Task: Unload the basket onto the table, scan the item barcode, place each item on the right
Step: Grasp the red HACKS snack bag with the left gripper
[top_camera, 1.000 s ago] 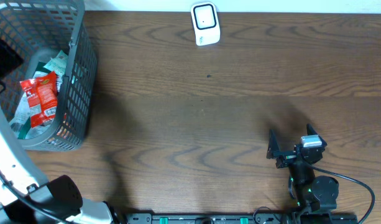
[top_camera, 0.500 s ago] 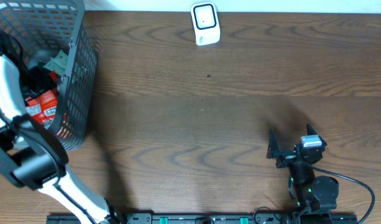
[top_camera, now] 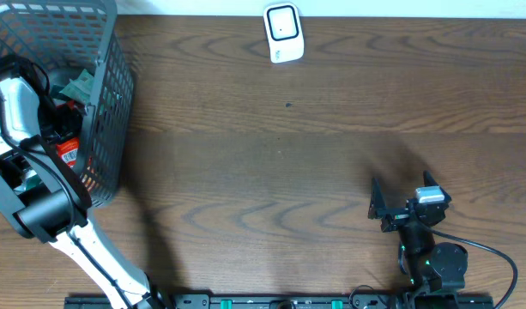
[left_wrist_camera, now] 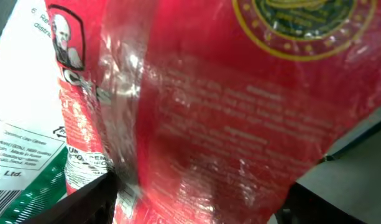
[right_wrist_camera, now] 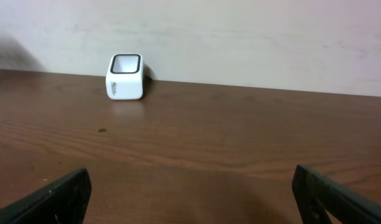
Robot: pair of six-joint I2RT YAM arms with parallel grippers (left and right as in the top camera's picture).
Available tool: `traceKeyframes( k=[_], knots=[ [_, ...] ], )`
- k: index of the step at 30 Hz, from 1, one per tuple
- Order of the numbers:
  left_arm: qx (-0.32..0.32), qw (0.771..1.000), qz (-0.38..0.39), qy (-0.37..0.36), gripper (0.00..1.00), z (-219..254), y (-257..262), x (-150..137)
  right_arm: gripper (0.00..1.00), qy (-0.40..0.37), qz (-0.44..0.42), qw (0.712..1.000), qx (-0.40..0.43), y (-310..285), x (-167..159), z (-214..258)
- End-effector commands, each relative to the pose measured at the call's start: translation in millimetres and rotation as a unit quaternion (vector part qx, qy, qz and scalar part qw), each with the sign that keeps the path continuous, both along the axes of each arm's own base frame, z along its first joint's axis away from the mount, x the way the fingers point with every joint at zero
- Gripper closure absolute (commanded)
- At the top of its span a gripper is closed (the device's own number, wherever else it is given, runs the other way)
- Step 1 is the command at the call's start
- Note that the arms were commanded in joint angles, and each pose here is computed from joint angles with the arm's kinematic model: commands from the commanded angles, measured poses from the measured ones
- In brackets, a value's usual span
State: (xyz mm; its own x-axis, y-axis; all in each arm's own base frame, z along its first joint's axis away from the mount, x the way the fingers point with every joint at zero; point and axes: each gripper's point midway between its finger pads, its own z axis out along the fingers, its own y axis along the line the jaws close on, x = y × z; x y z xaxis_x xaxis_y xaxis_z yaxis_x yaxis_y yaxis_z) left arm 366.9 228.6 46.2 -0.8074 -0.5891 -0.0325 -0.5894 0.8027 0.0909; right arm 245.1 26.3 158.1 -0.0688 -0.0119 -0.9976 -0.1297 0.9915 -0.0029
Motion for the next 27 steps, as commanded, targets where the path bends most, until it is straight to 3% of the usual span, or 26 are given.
traceKeyframes(
  k=[1,2,3,6,7,15,21,27],
  knots=[
    [-0.011,1.0,-0.006,0.028,0.34,-28,2,-5,0.01,-0.001,-0.003,1.0,-0.002,-2,0,0],
    [-0.012,1.0,-0.006,0.027,0.53,-28,1,-5,0.01,-0.001,-0.003,1.0,-0.002,-2,0,0],
    [-0.013,1.0,-0.006,0.025,0.66,-27,1,-4,0.01,-0.001,-0.003,1.0,-0.002,-2,0,0],
    [-0.012,1.0,-0.006,0.019,0.9,-23,2,-1,0.01,0.0,-0.003,1.0,-0.002,-2,0,0],
    [-0.011,1.0,-0.006,0.018,0.93,-23,2,-1,0.01,0.0,-0.003,1.0,-0.002,-2,0,0],
    [0.007,1.0,-0.006,-0.012,0.93,8,7,7,0.01,-0.001,-0.003,1.0,-0.002,-2,0,0],
    [0.072,0.991,0.014,-0.111,0.93,97,15,15,0.01,-0.001,-0.003,1.0,-0.002,-2,0,0],
    [0.138,0.965,0.04,-0.218,0.93,198,11,0,0.01,-0.001,-0.003,1.0,-0.002,-2,0,0]
  ],
)
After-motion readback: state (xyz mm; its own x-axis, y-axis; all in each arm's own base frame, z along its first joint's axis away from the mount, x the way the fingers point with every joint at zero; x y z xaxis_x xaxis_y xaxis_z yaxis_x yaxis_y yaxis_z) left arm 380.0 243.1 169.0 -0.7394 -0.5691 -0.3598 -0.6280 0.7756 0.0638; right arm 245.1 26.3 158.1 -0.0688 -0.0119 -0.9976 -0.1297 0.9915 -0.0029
